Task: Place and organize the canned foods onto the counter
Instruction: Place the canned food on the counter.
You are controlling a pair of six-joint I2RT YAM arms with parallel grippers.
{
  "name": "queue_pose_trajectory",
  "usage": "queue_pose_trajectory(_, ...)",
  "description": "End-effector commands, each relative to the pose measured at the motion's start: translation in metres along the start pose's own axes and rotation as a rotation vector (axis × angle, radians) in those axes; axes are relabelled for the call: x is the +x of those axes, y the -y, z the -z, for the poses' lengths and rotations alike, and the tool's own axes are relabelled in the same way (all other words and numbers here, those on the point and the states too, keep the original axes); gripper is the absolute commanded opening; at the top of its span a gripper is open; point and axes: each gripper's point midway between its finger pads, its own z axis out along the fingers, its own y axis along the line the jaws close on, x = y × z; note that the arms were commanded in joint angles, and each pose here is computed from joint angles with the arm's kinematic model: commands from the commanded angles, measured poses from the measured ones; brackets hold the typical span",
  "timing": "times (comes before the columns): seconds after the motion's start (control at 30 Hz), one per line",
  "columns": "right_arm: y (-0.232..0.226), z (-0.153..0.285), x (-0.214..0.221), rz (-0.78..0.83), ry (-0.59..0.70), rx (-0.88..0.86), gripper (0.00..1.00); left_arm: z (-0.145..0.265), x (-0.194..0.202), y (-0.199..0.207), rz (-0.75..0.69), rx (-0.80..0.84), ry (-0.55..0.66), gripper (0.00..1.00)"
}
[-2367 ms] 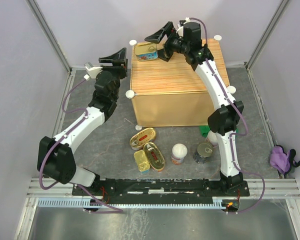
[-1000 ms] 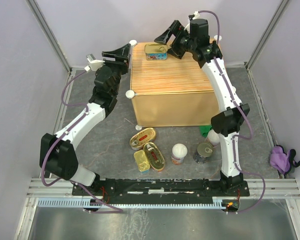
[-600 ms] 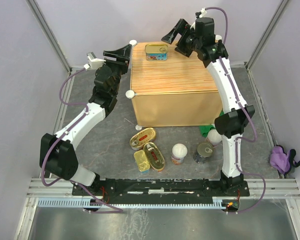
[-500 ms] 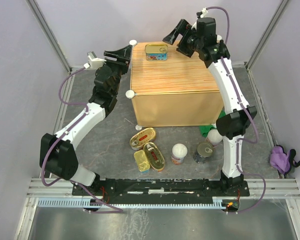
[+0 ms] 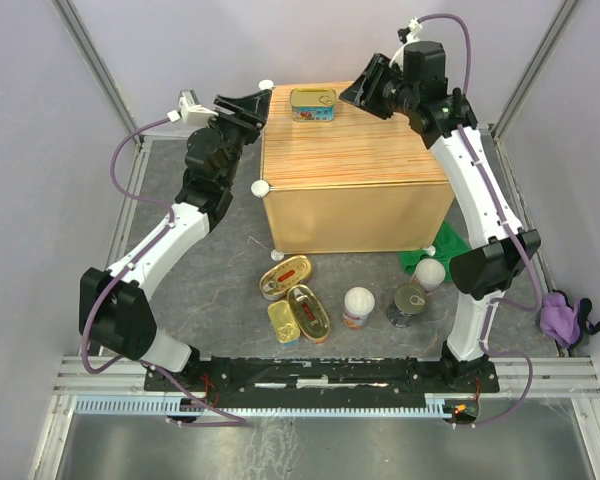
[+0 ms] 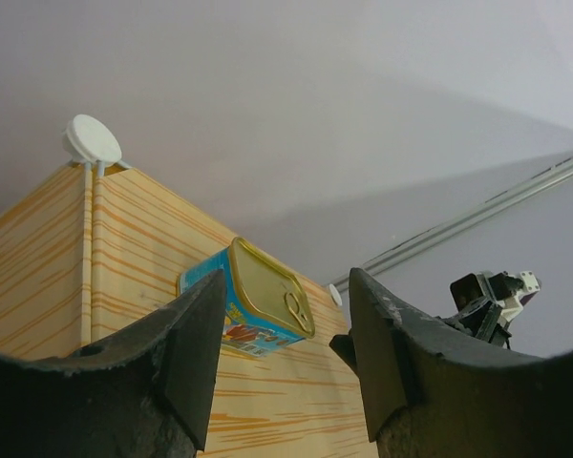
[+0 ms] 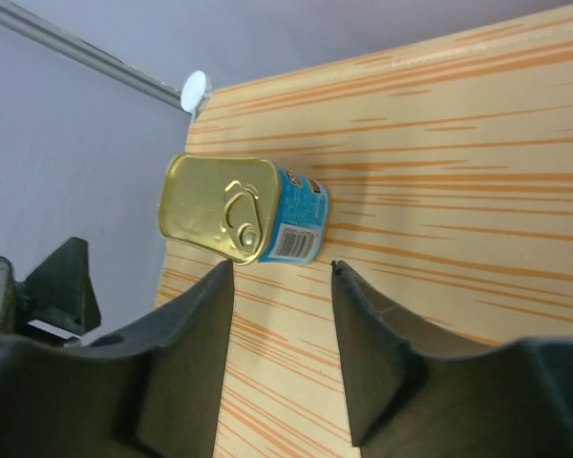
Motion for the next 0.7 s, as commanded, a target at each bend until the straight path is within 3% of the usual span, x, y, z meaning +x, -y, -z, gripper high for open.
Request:
queue_pose_trajectory(0.0, -0.012, 0.006, 0.003, 0.029, 0.006, -0.041, 0.47, -0.001, -0.011, 0.023, -0.079, 0.074, 0.01, 0.6)
queue_pose_trajectory(0.67, -0.012, -0.029, 0.012, -0.001, -0.027, -0.053, 0.38, -0.001, -0.003, 0.009, -0.186, 0.049, -0.018, 0.55)
